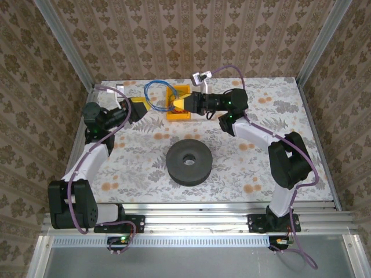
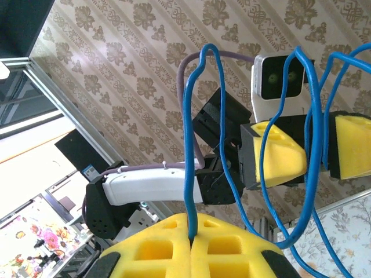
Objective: Wrap the cables
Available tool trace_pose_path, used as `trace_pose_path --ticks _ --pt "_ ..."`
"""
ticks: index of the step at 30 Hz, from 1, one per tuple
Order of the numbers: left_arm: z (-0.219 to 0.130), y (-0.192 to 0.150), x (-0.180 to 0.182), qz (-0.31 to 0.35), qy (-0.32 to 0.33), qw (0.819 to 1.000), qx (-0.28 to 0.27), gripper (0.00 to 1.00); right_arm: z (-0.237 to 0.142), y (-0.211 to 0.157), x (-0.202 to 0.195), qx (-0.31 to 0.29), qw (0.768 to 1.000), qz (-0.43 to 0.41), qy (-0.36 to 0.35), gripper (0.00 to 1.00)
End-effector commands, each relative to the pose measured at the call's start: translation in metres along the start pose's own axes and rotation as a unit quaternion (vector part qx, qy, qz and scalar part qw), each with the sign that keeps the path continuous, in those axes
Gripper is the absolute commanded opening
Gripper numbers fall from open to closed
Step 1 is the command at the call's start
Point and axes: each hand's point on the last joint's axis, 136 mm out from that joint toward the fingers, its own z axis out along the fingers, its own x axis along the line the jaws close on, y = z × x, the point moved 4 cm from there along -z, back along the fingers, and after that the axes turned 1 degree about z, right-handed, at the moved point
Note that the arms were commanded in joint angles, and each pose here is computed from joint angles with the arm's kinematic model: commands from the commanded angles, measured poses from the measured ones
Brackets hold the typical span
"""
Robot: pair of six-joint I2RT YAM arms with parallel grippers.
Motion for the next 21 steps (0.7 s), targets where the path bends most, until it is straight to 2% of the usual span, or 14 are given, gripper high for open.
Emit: trace_pose_path --ticks 1,8,13,16,21 --pt "-0.0007 0.0221 -0.0195 0.051 -0.014 0.999 -0.013 0.65 0.0044 0.002 0.0192 -0.004 0.999 -0.037 0.02 0.0" --pt "0.0014 0.027 -0.0195 0.055 -0.016 0.998 -0.014 0.64 0.0058 -0.0045 0.0186 0.001 0.999 -0.034 0.02 0.0" --pt "0.0017 0.0271 -0.0179 0.054 -0.015 0.998 -0.015 0.58 0.0062 -0.0046 0.02 0.005 0.999 -0.036 0.022 0.0" --pt "0.0022 0.0275 -0.0169 0.053 -0.014 0.998 -0.015 0.54 0.0061 -0.0056 0.0186 0.007 0.999 -0.034 0.022 0.0" --pt "0.0034 0.0307 -0.0177 0.054 -0.019 0.998 -0.017 0.4 0.0059 -0.0068 0.0149 0.007 0.999 -0.031 0.019 0.0"
